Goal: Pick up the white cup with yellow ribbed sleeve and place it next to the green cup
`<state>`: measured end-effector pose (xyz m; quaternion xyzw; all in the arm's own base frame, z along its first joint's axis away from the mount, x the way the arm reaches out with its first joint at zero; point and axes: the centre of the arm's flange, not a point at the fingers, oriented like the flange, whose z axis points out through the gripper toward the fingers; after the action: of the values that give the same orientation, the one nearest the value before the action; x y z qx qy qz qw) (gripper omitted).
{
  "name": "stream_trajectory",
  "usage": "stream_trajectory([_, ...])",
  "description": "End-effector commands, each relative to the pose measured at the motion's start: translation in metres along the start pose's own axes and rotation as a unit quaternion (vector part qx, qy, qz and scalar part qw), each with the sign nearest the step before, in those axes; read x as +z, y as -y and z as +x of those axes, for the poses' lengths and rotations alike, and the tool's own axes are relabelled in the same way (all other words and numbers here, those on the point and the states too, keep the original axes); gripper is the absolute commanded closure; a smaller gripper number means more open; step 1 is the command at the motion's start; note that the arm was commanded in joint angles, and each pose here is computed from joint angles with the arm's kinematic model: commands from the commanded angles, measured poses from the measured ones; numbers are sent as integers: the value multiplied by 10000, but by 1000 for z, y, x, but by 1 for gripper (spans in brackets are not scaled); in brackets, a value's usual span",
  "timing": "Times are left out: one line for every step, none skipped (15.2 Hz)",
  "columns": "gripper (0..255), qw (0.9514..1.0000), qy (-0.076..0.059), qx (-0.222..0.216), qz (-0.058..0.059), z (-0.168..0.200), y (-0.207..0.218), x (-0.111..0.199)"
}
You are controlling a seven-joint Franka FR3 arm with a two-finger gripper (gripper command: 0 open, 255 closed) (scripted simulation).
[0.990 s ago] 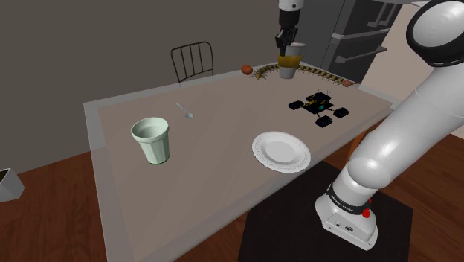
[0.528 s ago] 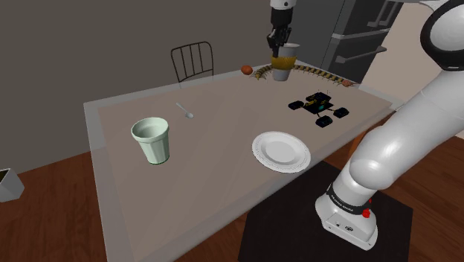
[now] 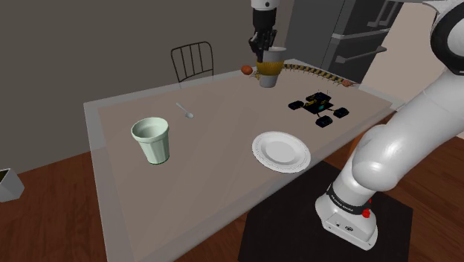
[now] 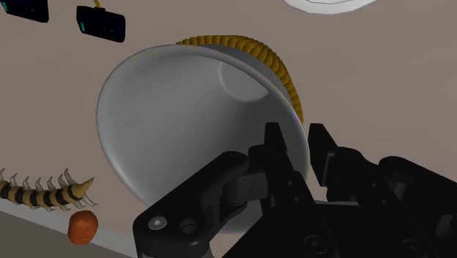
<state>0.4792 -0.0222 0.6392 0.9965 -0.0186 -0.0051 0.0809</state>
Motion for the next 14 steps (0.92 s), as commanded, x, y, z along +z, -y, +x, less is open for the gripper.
stream_trajectory([255, 10000, -3, 7, -2, -1, 27, -4])
stream_trajectory([255, 10000, -3, 7, -2, -2, 40, -6])
stream_trajectory([255, 10000, -3, 7, -2, -2, 53, -8])
stream_trajectory([255, 10000, -3, 7, -2, -2, 66, -11])
stream_trajectory([255, 10000, -3, 7, -2, -2, 79, -13])
stream_trajectory([255, 10000, -3, 7, -2, -2, 92, -15])
stream_trajectory([255, 10000, -3, 7, -2, -3, 105, -17])
stream_trajectory([255, 10000, -3, 7, -2, -3, 118, -19])
stream_trajectory([255, 10000, -3, 7, -2, -3, 131, -21])
stream_trajectory([255, 10000, -3, 7, -2, -3, 145, -24])
stream_trajectory([255, 10000, -3, 7, -2, -4, 158, -26])
stream_trajectory([255, 10000, -3, 7, -2, -4, 171, -28])
stream_trajectory([255, 10000, -3, 7, -2, -4, 184, -30])
stream_trajectory([255, 10000, -3, 7, -2, -4, 197, -32])
